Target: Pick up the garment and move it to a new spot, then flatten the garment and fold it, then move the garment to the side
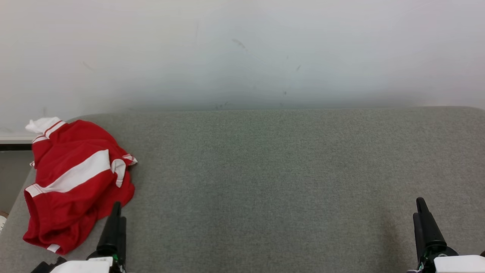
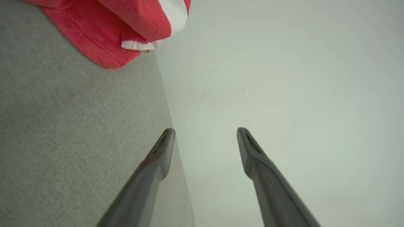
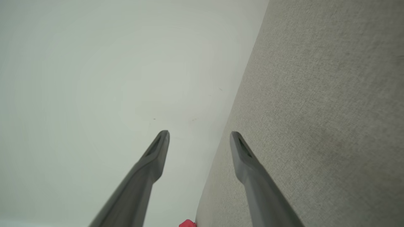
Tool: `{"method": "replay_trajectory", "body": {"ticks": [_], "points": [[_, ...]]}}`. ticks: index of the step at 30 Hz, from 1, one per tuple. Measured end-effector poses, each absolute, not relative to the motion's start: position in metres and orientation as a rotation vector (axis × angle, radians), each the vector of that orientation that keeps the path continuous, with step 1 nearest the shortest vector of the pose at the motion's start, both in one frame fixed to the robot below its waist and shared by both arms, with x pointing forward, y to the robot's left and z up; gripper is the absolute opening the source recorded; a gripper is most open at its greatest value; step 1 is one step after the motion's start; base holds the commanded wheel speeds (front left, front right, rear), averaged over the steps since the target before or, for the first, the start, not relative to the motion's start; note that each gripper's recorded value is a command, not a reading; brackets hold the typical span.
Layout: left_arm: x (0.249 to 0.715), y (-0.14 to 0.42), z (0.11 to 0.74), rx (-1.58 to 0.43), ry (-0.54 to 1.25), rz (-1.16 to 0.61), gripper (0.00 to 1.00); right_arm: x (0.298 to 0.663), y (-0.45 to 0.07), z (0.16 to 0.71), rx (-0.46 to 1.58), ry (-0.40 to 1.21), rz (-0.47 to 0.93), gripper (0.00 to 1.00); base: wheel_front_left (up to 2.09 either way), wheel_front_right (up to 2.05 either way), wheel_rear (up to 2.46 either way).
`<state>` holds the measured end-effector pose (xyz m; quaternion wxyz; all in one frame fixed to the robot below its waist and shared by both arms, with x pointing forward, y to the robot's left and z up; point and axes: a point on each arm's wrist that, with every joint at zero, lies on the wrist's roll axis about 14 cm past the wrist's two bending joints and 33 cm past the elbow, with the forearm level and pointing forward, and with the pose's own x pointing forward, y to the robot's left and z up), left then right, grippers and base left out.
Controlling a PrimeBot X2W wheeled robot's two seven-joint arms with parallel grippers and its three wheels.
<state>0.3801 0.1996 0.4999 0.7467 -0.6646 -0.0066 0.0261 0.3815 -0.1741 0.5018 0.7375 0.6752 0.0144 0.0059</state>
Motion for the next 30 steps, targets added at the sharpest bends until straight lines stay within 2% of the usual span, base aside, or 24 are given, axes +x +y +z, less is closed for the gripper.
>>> {"method": "replay_trajectory", "body": {"ticks": [18,30], "points": [[0.382,0.202,0.515,-1.11,-0.061,0.043,1.0,0.383,-0.161,0.517,1.196,0.006,0.079,1.0,0.0,0.0,0.0],[0.38,0.197,0.517,-0.803,-0.057,0.034,1.0,0.382,-0.154,0.52,0.907,-0.012,0.108,1.0,0.0,0.0,0.0]]}}
